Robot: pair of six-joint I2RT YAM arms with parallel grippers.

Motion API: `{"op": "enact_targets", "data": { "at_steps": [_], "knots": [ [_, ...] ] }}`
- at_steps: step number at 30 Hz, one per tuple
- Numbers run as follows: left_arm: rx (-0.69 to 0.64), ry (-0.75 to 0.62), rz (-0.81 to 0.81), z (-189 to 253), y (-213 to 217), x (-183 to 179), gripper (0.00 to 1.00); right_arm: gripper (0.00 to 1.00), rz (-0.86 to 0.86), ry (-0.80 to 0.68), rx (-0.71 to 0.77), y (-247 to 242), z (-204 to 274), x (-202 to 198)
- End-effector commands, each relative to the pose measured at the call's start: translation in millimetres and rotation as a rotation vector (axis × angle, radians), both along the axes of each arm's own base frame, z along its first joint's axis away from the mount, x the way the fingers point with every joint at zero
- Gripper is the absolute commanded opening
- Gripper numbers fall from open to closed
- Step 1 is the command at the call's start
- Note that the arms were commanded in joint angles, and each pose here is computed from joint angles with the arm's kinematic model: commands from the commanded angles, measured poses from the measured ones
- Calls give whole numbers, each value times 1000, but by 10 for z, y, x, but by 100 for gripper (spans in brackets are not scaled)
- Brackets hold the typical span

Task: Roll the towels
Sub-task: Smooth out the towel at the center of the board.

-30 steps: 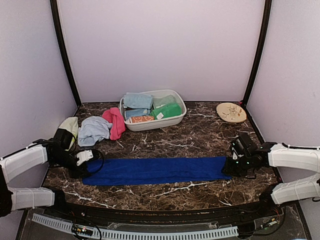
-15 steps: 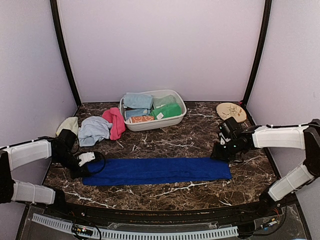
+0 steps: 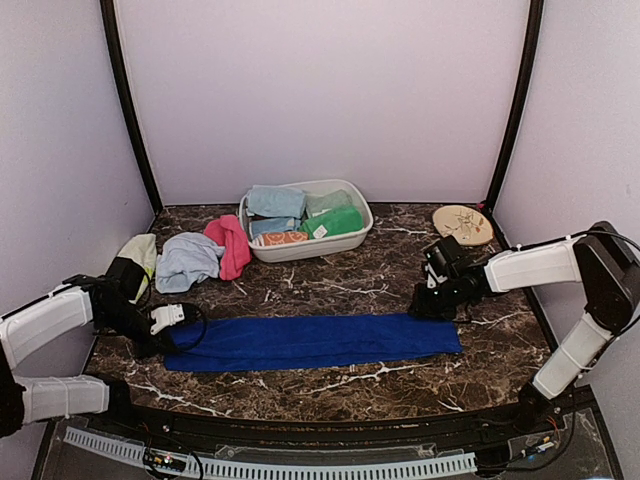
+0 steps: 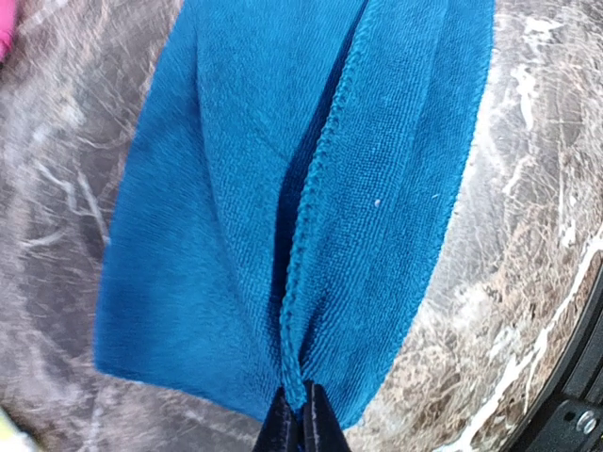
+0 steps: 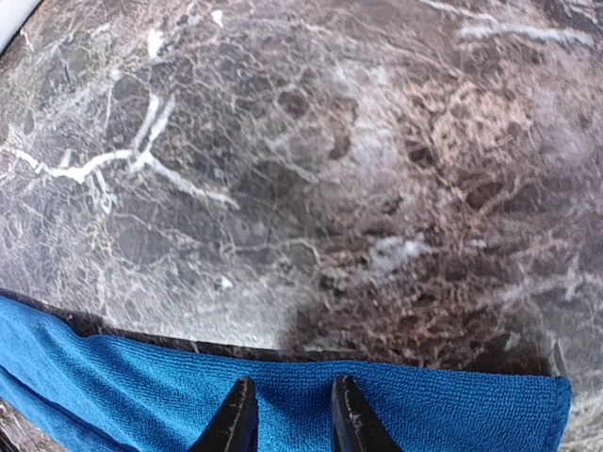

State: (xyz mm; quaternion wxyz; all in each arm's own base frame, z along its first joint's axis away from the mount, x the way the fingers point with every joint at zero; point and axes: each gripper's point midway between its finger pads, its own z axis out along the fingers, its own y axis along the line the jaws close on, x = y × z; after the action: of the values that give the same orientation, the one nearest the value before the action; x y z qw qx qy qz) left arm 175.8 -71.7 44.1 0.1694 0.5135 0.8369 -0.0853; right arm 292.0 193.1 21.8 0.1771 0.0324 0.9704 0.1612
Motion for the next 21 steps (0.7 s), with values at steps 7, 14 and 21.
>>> {"op": "enact_targets", "data": {
  "at_steps": [7, 14, 21],
  "knots": [
    [39, -105, -225, 228, 12, -234, 9, 25, -34, 49, -53, -174, -223, -73],
    [176, -140, -322, 131, 207, -295, 30, 25, -88, 28, -61, -314, -166, -48],
    [11, -283, -199, 728, -62, 134, 52, 25, -55, -94, -51, -173, 195, -11]
  ]
}}
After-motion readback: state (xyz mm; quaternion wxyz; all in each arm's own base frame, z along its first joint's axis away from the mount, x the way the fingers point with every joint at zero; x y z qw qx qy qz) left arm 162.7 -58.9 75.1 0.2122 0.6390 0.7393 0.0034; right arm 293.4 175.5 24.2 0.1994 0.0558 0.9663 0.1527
